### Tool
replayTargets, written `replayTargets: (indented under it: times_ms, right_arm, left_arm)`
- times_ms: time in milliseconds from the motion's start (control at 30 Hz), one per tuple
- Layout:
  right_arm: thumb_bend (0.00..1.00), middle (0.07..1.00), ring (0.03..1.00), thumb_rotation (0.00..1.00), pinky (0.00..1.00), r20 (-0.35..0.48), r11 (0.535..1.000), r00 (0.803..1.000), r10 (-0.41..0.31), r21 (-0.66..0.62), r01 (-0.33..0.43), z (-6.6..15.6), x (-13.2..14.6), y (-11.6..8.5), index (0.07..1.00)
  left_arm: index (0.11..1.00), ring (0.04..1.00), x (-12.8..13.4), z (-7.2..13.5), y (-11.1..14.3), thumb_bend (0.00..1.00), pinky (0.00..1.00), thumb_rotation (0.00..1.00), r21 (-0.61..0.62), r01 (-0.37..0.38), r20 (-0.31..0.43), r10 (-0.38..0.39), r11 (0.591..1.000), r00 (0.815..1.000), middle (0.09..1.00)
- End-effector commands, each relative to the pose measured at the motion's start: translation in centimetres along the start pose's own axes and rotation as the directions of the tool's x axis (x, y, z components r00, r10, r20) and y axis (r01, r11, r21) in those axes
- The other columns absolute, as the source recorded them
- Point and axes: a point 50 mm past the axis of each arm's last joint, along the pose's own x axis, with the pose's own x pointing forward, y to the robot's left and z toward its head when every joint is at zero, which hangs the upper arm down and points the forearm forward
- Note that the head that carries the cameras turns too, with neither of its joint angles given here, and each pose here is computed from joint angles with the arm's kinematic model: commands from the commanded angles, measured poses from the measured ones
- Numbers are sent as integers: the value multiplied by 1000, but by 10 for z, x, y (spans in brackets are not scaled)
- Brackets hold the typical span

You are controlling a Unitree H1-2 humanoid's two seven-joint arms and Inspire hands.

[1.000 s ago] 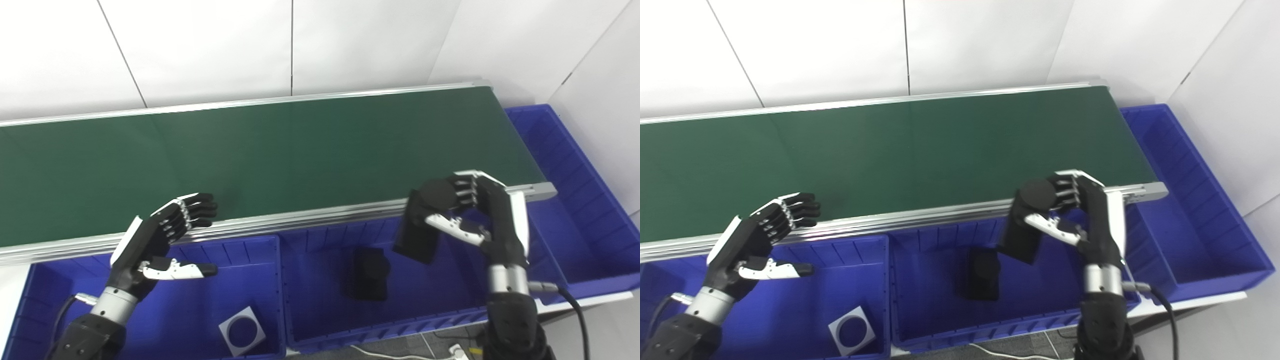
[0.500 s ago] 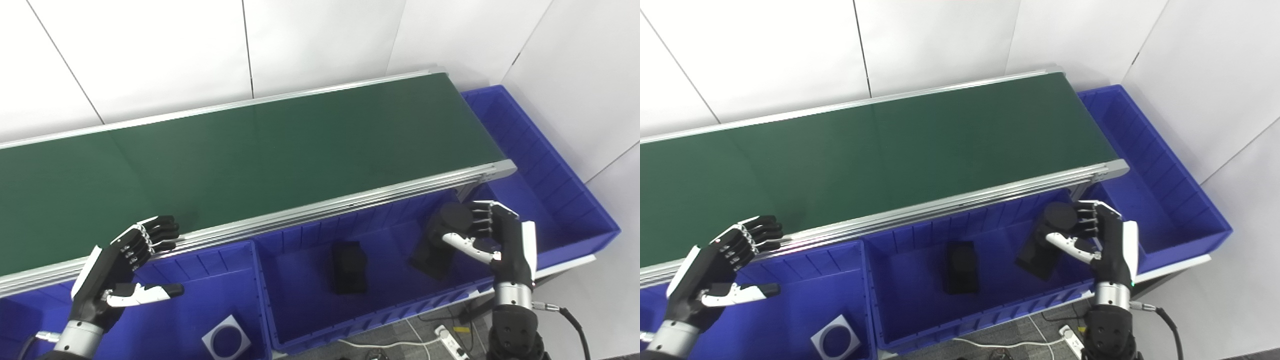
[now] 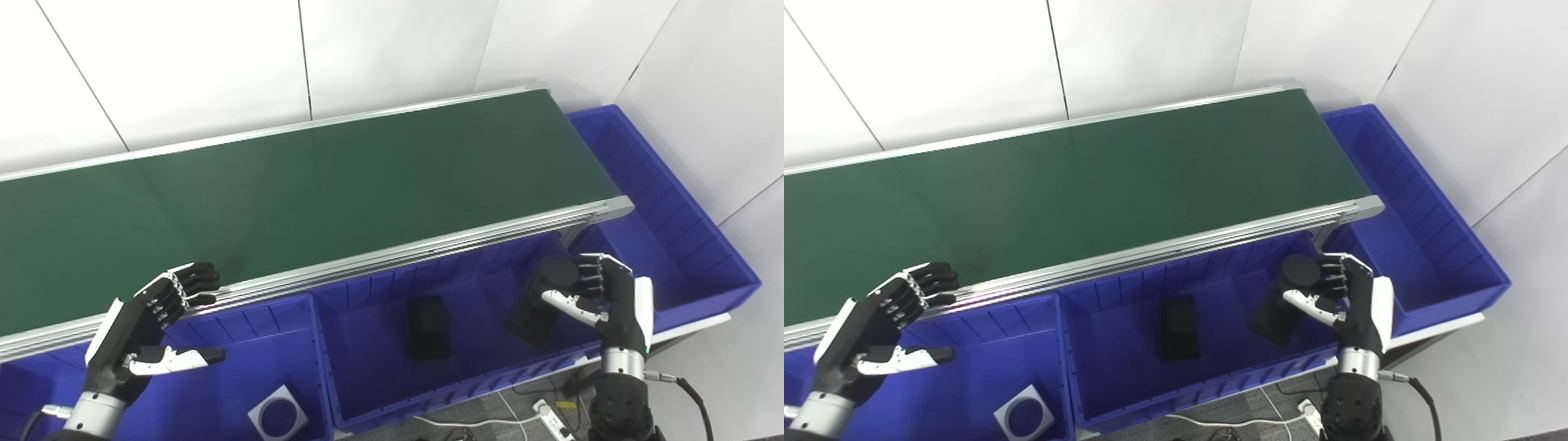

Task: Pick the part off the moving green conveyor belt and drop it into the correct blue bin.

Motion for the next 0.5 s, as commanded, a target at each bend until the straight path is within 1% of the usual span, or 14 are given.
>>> replayTargets:
  times_ms: [0, 67, 167, 200, 233, 267, 367, 400, 433, 467]
  right_arm:
    - [519, 483, 422, 0, 357, 86, 999, 996, -36, 16, 34, 12, 7, -5, 509]
    - [519, 484, 423, 0, 359, 87, 999, 996, -36, 17, 35, 13, 8, -4, 510]
    - [520, 493, 428, 0, 393, 101, 1000, 995, -9, 14, 8, 16, 7, -3, 511]
    - [525, 492, 483, 0, 432, 106, 1000, 994, 12, 10, -13, 17, 6, -2, 505]
    - [759, 593, 559, 40, 499, 107, 999, 994, 36, 14, -38, 18, 5, -2, 598]
    - [846, 653, 607, 68, 544, 108, 998, 993, 57, 22, -60, 18, 4, -3, 650]
    - [977, 807, 751, 150, 692, 124, 992, 986, 111, 45, -118, 19, 1, -3, 777]
    - [994, 837, 786, 170, 726, 127, 991, 984, 121, 49, -128, 19, 1, -4, 804]
    - [996, 840, 789, 171, 729, 131, 988, 982, 137, 60, -145, 20, 0, -4, 806]
    - [999, 854, 816, 185, 747, 133, 985, 980, 146, 68, -156, 20, -1, -4, 824]
  left_arm:
    - [741, 747, 3, 13, 3, 945, 700, 0, 12, 3, 51, -4, 1000, 999, 753]
    - [740, 745, 3, 13, 2, 945, 699, 0, 9, 3, 51, -3, 1000, 999, 752]
    - [737, 744, 3, 14, 0, 948, 701, 0, 0, 4, 49, -4, 1000, 999, 752]
    - [735, 743, 3, 14, 0, 952, 702, 0, -1, 5, 49, -5, 1000, 999, 750]
    - [735, 742, 3, 14, 0, 952, 700, 0, 3, 5, 47, -5, 1000, 999, 748]
    - [734, 740, 3, 14, -1, 955, 698, 0, 2, 5, 46, -5, 1000, 999, 747]
    - [739, 746, 3, 13, -1, 952, 712, 0, -1, 10, 45, -10, 1000, 999, 752]
    - [741, 747, 3, 13, -1, 948, 716, 0, 0, 12, 46, -12, 1000, 999, 754]
    - [741, 747, 2, 14, -2, 948, 716, 0, 6, 15, 48, -15, 1000, 999, 754]
    - [741, 745, 2, 14, -2, 948, 712, 0, 11, 17, 49, -17, 1000, 999, 753]
